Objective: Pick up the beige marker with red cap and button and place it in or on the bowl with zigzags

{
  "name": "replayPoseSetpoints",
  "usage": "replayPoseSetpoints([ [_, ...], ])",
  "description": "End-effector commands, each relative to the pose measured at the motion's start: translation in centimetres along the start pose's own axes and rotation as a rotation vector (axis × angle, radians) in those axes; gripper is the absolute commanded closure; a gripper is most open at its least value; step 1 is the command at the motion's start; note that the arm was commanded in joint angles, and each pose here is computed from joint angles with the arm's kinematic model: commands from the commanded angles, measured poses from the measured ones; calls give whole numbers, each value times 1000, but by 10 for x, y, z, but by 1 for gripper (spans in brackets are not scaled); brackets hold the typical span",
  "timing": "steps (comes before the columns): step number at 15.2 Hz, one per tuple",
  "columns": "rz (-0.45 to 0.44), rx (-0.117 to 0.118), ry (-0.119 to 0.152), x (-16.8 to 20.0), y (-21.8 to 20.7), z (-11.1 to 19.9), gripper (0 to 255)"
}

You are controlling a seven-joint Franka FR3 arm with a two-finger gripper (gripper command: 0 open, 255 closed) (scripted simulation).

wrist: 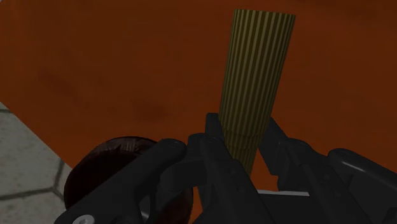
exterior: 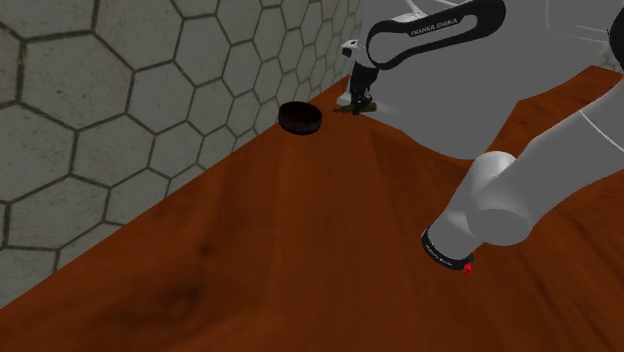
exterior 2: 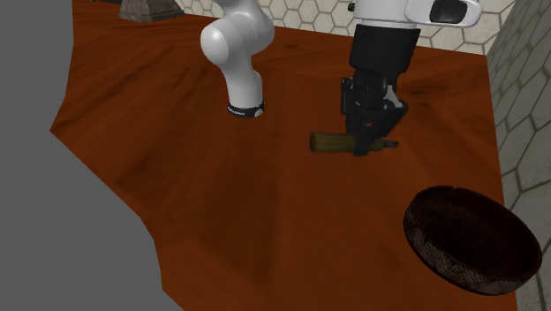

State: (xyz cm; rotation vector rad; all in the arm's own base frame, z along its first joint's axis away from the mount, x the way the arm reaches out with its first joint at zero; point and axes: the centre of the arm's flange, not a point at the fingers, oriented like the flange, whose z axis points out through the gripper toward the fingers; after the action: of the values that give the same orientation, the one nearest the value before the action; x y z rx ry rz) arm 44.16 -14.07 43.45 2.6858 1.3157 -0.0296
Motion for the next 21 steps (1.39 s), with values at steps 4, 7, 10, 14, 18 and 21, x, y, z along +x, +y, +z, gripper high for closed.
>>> replayPoseSetpoints([
  [4, 0, -1, 1, 54, 42, 1, 255],
  [7, 0, -1, 1, 84, 68, 1, 255],
  [10, 0, -1, 1, 115, 93, 1, 255],
  [14, 0, -1, 1, 152, 122, 1, 255],
  [18, 0, -1, 1, 153, 120, 22, 255],
  [21, 0, -1, 1, 155, 118, 37, 255],
])
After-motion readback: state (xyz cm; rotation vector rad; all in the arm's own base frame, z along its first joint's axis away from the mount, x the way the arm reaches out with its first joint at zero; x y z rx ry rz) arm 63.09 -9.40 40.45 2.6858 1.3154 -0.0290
